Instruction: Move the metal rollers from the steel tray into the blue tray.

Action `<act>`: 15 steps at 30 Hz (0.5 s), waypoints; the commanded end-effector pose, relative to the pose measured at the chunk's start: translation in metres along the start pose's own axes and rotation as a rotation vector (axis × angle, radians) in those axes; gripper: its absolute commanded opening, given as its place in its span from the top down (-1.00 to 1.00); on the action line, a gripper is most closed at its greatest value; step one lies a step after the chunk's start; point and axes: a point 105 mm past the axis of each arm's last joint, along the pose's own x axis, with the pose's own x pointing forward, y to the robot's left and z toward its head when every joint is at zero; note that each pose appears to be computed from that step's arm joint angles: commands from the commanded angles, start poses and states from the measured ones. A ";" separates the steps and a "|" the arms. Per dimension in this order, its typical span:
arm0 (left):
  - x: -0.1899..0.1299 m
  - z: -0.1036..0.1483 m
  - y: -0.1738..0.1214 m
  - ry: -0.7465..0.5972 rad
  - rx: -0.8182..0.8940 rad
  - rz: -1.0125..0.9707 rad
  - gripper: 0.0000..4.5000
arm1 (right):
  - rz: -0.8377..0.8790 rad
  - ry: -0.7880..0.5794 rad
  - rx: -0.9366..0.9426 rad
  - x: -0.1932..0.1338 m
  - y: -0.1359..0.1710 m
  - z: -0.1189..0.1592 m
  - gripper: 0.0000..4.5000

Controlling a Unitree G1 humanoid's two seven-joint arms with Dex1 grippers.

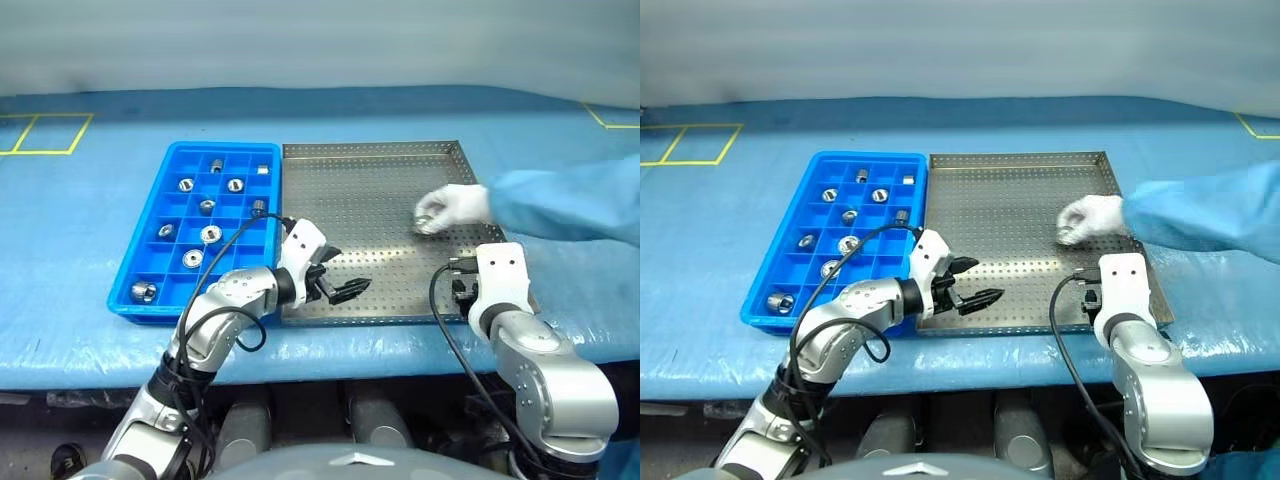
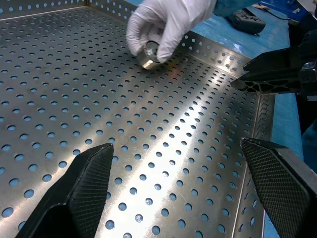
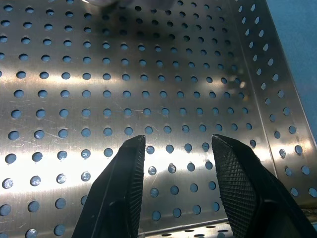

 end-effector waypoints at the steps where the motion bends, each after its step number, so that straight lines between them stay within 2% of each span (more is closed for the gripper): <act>1: -0.001 0.008 -0.001 -0.027 0.024 -0.009 -1.00 | 0.044 -0.082 0.005 -0.001 0.009 0.014 0.01; 6: -0.011 0.012 0.010 -0.037 0.039 0.041 -1.00 | 0.177 -0.163 0.024 0.001 0.032 0.028 0.01; 12: -0.035 0.021 0.030 -0.073 0.067 0.139 -1.00 | 0.335 -0.252 -0.005 0.003 0.060 0.045 -0.80; 15: -0.049 0.028 0.046 -0.100 0.074 0.222 -1.00 | 0.427 -0.301 -0.016 0.003 0.074 0.055 -0.80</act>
